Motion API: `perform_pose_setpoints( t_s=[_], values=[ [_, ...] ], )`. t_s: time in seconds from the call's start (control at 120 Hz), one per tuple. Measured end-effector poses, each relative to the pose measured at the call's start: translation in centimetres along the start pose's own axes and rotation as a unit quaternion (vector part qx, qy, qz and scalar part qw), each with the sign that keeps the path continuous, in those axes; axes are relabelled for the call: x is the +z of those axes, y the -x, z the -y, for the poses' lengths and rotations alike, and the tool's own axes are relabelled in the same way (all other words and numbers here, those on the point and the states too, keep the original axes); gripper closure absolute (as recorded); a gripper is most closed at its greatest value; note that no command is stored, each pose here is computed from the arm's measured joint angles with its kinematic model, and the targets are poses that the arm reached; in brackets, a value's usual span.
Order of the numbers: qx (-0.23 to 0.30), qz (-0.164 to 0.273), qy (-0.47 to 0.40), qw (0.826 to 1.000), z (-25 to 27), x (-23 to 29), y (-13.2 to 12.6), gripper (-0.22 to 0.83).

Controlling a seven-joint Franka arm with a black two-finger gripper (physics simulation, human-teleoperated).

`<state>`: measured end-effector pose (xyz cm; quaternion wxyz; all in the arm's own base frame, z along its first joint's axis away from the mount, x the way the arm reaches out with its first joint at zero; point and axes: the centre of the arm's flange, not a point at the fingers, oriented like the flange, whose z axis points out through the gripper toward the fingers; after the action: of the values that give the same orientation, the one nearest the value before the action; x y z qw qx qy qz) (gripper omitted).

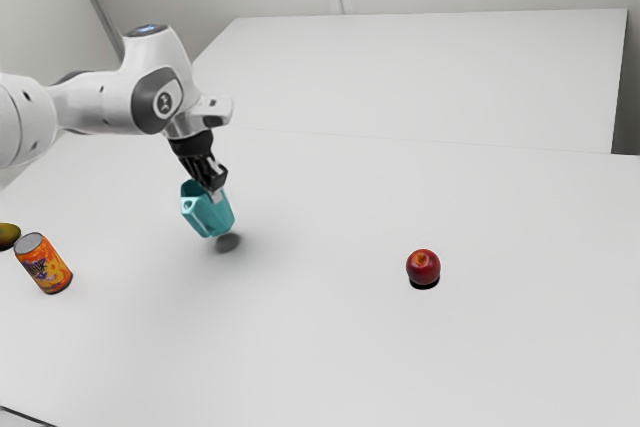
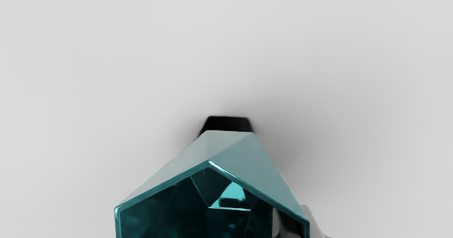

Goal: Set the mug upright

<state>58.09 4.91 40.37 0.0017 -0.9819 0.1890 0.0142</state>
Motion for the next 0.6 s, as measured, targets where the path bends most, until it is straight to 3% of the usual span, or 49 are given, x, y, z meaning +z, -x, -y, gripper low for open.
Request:
perform_pose_setpoints(
  t_s=[0.292,0.442,0.6],
  values=[
    [-0.026,0.007,-0.013,1.0,-0.5,3.4,-0.8,0.78],
    [-0.041,0.012,-0.01,0.999,-0.4,4.8,-1.1,0.72],
    [-0.054,0.008,-0.012,0.998,-0.4,4.8,-1.2,0.4]
  ],
)
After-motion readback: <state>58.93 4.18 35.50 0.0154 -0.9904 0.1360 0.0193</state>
